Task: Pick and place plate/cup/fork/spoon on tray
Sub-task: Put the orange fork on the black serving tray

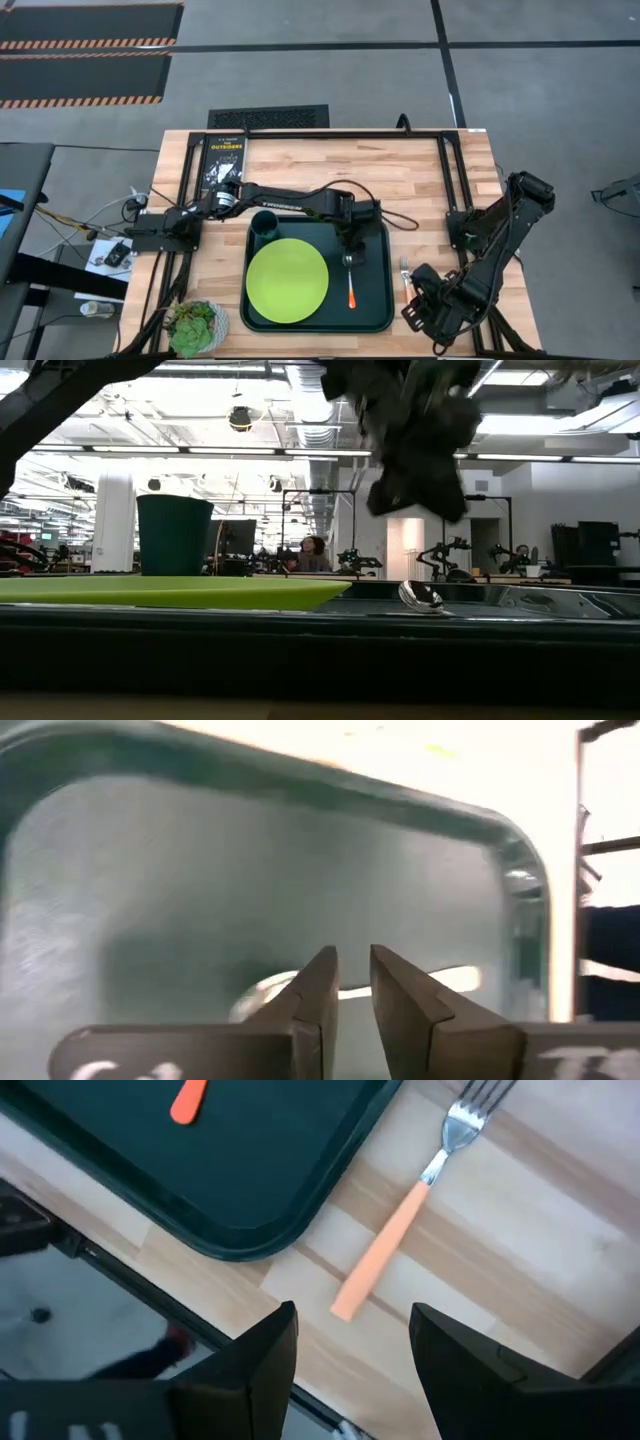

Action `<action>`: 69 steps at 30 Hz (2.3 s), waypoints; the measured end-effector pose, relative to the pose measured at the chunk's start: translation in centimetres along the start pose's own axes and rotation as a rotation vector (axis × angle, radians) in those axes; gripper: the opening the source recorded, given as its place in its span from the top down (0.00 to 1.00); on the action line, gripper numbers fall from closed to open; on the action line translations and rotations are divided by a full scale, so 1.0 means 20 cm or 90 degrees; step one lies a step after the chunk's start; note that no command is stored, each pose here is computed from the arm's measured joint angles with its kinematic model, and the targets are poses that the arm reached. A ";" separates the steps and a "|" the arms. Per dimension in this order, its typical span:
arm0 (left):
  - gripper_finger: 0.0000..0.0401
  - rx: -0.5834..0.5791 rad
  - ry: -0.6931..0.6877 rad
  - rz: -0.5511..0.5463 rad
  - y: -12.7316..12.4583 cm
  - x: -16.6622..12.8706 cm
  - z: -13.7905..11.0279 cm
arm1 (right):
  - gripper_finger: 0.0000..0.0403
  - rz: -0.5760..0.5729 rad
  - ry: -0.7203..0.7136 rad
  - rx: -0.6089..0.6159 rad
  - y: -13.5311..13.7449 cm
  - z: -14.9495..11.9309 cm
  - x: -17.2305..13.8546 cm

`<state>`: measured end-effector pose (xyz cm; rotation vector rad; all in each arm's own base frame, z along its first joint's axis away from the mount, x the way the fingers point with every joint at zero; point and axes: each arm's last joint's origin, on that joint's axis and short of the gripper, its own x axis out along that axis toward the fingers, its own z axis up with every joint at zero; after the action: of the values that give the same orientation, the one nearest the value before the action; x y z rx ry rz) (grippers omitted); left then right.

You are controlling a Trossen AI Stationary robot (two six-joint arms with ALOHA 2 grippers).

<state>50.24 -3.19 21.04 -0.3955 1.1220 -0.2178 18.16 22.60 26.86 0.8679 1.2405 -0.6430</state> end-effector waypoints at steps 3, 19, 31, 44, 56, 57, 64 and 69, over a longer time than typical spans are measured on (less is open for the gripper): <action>0.91 0.008 -0.011 -0.001 -0.09 -0.01 0.01 | 0.46 -0.007 0.001 0.050 -0.02 -0.01 0.04; 0.69 0.018 -0.023 -0.023 -0.27 -0.03 0.00 | 0.46 0.012 0.073 0.162 -0.17 -0.05 0.44; 0.62 0.002 -0.021 -0.026 -0.27 -0.03 0.00 | 0.46 0.004 0.074 0.163 -0.16 -0.06 0.56; 0.62 -0.004 -0.021 -0.024 -0.27 -0.03 0.00 | 0.70 -0.074 0.077 0.170 -0.09 -0.10 0.64; 0.62 -0.004 -0.022 -0.020 -0.27 -0.03 0.00 | 0.91 -0.069 0.061 0.168 -0.11 -0.10 0.60; 0.62 -0.004 -0.022 -0.020 -0.27 -0.03 0.00 | 0.91 -0.075 0.055 0.170 -0.12 -0.10 0.59; 0.62 -0.058 -0.050 0.015 -0.26 -0.03 0.02 | 0.91 -0.087 0.017 0.180 -0.20 -0.08 0.42; 0.62 -0.143 -0.119 0.024 -0.24 -0.04 0.07 | 0.90 -0.012 -0.023 0.179 -0.21 -0.06 0.32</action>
<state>51.25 -6.88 24.24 -0.5818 0.9710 -0.0200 15.58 21.51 19.56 1.0723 1.1429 -0.8581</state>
